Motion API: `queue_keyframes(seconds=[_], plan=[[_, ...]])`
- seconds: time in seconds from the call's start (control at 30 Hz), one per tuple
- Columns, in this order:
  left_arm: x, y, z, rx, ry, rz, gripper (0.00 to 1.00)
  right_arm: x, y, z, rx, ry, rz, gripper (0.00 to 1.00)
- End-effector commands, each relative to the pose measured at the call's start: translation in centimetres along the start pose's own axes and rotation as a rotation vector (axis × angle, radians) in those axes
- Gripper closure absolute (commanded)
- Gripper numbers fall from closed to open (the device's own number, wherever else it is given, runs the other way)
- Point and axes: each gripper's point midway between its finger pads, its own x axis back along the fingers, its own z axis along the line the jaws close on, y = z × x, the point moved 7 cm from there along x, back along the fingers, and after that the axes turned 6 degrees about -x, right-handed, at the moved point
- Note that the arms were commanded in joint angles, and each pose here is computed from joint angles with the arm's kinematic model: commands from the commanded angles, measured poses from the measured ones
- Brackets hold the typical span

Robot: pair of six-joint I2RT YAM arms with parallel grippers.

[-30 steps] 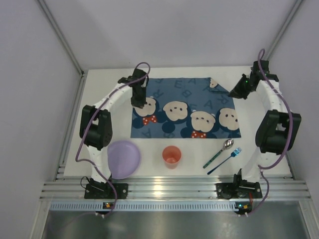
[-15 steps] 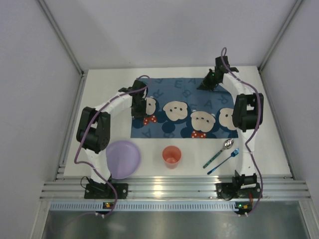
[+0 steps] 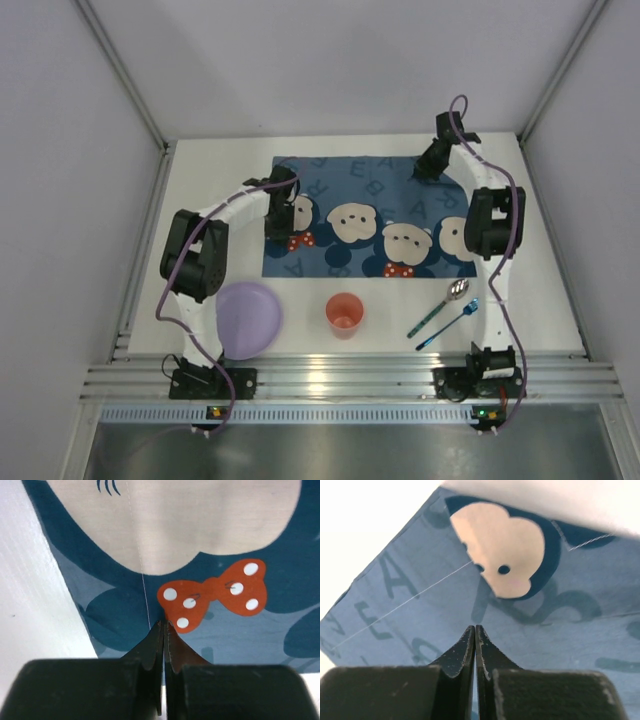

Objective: Set the dinner table for one person

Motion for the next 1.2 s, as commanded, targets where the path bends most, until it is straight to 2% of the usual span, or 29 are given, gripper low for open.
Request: queue_keyframes(seconds=[0.0, 0.3, 0.5, 0.77, 0.9, 0.97, 1.0, 1.03, 1.07, 1.17], plan=[[-0.7, 0.4, -0.2, 0.014, 0.016, 0.016, 1.00, -0.8, 0.9, -1.1, 0.009, -0.070, -0.033, 1.00], [-2.7, -0.2, 0.1, 0.004, 0.045, 0.080, 1.00, -2.3, 1.2, -3.5, 0.029, -0.137, -0.003, 1.00], [-3.0, -0.5, 0.6, -0.004, 0.075, 0.098, 1.00, -2.1, 3.0, -4.9, -0.007, -0.154, -0.027, 1.00], [-3.3, -0.8, 1.1, -0.005, 0.105, 0.108, 1.00, 0.4, 9.7, -7.1, -0.062, -0.135, -0.152, 1.00], [-3.2, -0.8, 1.2, -0.005, 0.104, 0.109, 1.00, 3.0, 13.5, -7.2, -0.051, -0.093, -0.246, 0.94], [-3.2, -0.7, 1.2, -0.005, 0.102, 0.108, 1.00, 4.6, 15.5, -7.0, -0.067, -0.030, -0.296, 0.77], [-3.1, -0.7, 1.1, -0.006, 0.100, 0.105, 1.00, 6.3, 16.1, -6.0, -0.060, 0.035, -0.309, 0.63], [-3.0, -0.4, 1.0, -0.007, 0.096, 0.097, 1.00, 7.2, 16.7, -5.6, -0.053, 0.067, -0.330, 0.27], [-2.9, -0.2, 1.0, -0.007, 0.095, 0.091, 1.00, 8.4, 17.2, -4.7, -0.032, 0.108, -0.361, 0.00], [-2.1, 0.9, 0.7, -0.002, 0.079, 0.050, 1.00, 12.9, 17.6, -2.4, 0.034, 0.200, -0.428, 0.00]])
